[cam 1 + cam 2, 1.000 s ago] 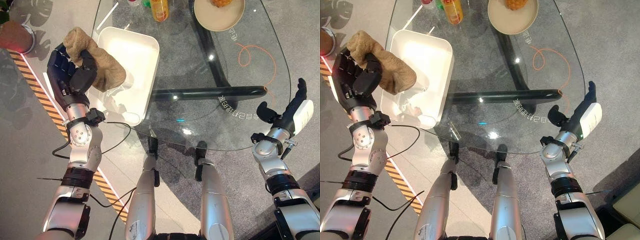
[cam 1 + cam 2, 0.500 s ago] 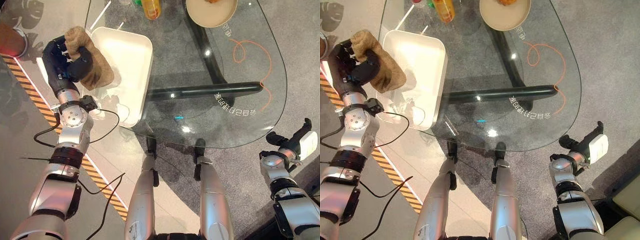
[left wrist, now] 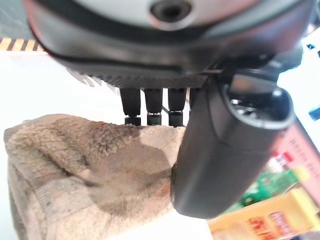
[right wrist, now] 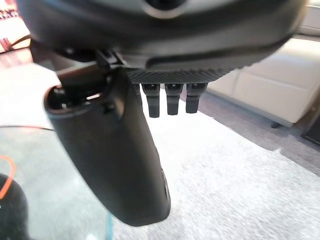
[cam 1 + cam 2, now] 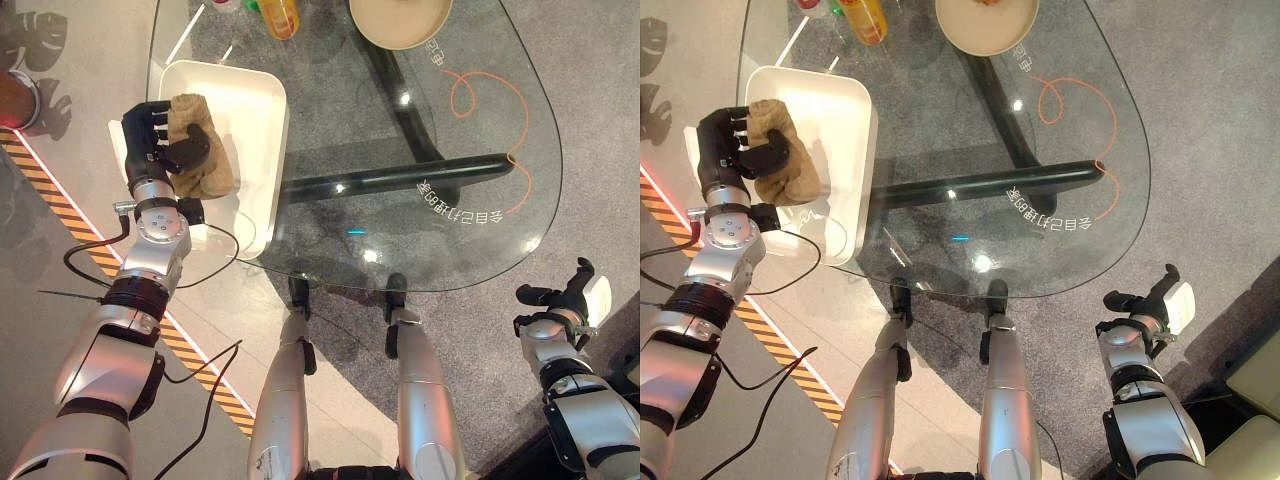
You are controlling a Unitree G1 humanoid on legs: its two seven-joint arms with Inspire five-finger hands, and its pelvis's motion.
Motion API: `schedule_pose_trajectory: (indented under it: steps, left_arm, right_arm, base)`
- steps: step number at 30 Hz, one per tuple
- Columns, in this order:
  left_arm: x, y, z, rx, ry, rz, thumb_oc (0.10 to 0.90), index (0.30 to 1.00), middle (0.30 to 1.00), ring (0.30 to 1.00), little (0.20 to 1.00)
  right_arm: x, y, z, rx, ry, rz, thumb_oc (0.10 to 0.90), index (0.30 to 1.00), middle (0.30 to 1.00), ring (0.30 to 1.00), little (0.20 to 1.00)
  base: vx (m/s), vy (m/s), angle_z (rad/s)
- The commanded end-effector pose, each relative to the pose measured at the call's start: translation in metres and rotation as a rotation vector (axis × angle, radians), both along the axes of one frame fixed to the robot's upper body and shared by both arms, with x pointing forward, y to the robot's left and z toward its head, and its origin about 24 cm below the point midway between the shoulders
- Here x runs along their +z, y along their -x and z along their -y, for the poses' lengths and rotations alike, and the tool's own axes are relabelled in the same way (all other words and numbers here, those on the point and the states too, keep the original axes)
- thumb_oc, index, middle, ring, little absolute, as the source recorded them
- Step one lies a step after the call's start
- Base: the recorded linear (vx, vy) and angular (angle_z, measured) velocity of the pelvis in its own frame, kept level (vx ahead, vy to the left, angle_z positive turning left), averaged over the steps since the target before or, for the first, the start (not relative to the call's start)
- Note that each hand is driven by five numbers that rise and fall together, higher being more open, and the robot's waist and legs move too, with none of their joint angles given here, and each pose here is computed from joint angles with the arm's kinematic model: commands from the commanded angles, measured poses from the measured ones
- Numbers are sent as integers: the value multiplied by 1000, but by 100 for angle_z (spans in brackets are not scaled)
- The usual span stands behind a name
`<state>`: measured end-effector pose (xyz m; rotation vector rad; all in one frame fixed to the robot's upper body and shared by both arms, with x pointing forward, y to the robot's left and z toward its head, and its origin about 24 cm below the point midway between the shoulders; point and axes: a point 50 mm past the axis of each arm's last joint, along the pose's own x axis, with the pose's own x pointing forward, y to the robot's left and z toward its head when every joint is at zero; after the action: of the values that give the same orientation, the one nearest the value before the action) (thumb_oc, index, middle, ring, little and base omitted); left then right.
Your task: Wipe the table with a cloth and put it in the basket.
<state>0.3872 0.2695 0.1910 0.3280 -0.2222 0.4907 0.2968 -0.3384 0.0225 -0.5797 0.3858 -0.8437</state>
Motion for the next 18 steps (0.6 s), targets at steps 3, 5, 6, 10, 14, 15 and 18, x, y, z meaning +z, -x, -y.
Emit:
schedule_pose_trajectory:
  steps: [3,5,6,10,14,15,18]
  left_arm:
    - [79,7,-29,116,-137,181,100,300,300,300,200]
    - [77,6,-30,126,-157,150,100,300,300,300,200]
    - [75,5,-30,131,-169,132,100,300,300,300,200]
    - [69,2,-29,124,-198,74,100,300,300,300,200]
    - [67,-1,-27,108,-219,34,100,300,300,300,200]
    - [66,-1,-27,107,-221,30,100,300,300,300,200]
    - [66,-3,-24,93,-243,11,100,300,300,300,200]
  right_arm:
    - [-3,14,18,-42,34,-64,800,900,900,900,900]
    - [-6,14,15,-38,31,-73,800,900,900,900,900]
    - [-7,15,15,-35,31,-80,800,900,900,900,900]
    - [-7,14,13,-28,28,-84,800,900,900,900,900]
    - [-7,13,12,-23,29,-89,800,900,900,900,900]
    - [-8,14,12,-23,29,-93,800,900,900,900,900]
    - [-9,13,11,-21,29,-91,800,900,900,900,900]
  base:
    - [4,25,-7]
    - [5,13,-3]
    - [0,0,0]
    - [0,0,0]
    - [0,0,0]
    - [0,0,0]
    - [0,0,0]
